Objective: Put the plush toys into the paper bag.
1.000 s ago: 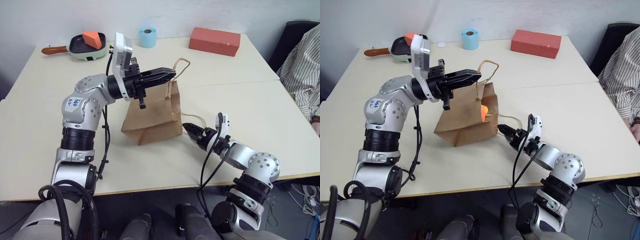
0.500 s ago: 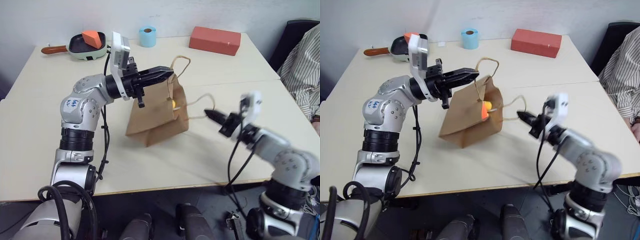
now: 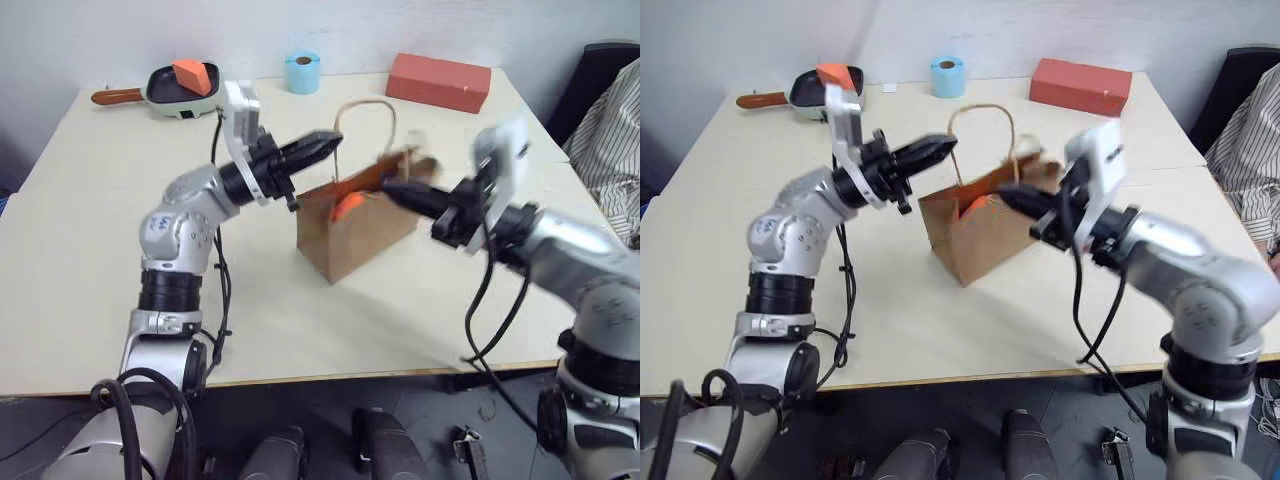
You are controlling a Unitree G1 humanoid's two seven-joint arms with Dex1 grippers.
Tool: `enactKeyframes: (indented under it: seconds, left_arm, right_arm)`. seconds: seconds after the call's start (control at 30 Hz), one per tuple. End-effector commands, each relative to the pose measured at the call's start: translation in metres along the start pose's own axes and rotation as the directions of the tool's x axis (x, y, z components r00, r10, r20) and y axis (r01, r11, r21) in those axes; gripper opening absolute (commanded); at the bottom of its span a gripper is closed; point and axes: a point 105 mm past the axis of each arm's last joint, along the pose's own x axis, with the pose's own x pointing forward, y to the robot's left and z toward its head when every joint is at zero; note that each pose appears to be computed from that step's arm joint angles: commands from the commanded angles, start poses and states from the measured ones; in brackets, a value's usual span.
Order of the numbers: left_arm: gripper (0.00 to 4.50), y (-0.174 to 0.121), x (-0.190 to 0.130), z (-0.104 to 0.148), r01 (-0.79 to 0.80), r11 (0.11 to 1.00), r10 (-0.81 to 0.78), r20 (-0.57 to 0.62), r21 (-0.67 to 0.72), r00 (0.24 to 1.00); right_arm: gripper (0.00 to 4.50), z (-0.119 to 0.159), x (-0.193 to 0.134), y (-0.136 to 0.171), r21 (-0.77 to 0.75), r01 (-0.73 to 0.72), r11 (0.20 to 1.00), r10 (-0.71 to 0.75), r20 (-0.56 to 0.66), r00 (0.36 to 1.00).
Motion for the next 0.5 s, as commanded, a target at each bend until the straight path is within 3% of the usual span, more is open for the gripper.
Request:
enactKeyframes:
  seconds: [0.03,0.33,0.5]
  left_arm:
    - [0.0,-0.011,0.003,0.014,0.042,0.997,-0.043,0.01,0.069,0.999]
    - [0.0,-0.005,-0.005,0.032,0.003,0.996,-0.006,0.037,0.085,0.999]
    - [0.0,-0.006,-0.004,0.034,0.009,0.995,-0.012,0.029,0.097,0.999]
  right_arm:
    - [0.05,0.012,-0.004,0.0,-0.109,0.023,0.994,-0.017,0.055,0.998]
    - [0.05,0.044,-0.007,-0.017,-0.077,0.092,0.993,-0.074,0.215,0.974]
    - [0.05,0.046,-0.005,-0.015,-0.065,0.082,0.995,-0.064,0.232,0.971]
